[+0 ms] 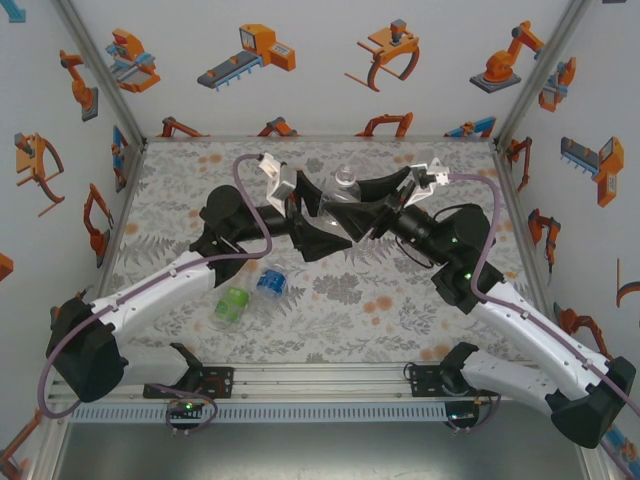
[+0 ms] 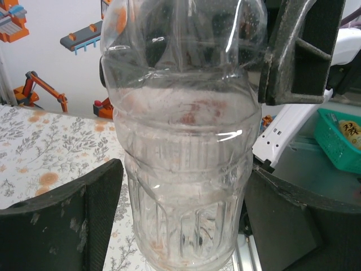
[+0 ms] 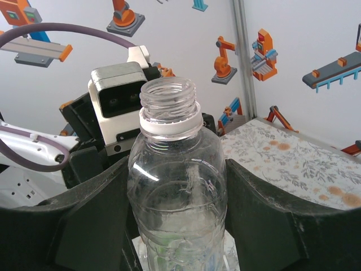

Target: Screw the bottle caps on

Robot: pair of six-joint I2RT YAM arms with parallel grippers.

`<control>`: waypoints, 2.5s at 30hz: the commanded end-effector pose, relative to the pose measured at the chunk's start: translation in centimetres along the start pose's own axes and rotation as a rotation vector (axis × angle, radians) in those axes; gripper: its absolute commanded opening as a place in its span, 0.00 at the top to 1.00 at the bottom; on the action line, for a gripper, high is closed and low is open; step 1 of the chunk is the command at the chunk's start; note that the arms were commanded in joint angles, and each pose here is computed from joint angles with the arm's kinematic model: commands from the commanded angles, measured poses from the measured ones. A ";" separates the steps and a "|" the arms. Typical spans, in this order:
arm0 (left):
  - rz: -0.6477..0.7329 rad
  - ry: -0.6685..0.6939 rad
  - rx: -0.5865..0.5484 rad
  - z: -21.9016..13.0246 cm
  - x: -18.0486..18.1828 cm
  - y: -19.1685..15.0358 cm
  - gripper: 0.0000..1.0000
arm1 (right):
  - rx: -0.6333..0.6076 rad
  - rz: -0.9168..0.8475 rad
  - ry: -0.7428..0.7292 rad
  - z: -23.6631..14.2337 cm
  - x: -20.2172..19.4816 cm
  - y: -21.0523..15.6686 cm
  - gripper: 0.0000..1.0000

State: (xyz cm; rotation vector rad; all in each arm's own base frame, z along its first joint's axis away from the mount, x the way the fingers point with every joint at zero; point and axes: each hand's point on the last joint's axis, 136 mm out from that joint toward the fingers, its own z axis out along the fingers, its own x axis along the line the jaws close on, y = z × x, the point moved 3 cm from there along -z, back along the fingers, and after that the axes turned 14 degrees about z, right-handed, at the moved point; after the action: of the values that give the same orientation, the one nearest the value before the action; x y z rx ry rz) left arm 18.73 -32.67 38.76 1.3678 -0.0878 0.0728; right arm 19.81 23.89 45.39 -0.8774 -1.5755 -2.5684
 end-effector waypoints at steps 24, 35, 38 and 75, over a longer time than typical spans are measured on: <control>0.105 0.043 0.030 0.0 -0.2 1.2 0.63 | -0.035 0.000 -0.090 -1.2 -0.3 1.4 0.26; 0.126 0.303 0.240 -5.9 3.2 -0.1 0.86 | 0.036 -0.013 -0.430 -3.2 -4.4 0.8 0.24; 0.134 0.388 0.287 -8.1 4.5 -0.6 0.87 | 0.085 -0.004 -0.446 -3.0 -4.9 -0.2 0.24; 0.034 0.001 0.068 -4.0 0.1 3.1 0.84 | 0.149 0.163 0.192 3.9 1.7 -0.1 0.47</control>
State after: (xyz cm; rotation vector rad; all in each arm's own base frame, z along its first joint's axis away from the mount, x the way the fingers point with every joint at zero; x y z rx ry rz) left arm 18.68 -28.04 39.05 1.4771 -0.0901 0.0761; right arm 21.15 27.99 45.68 -0.7861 -1.5620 -2.2762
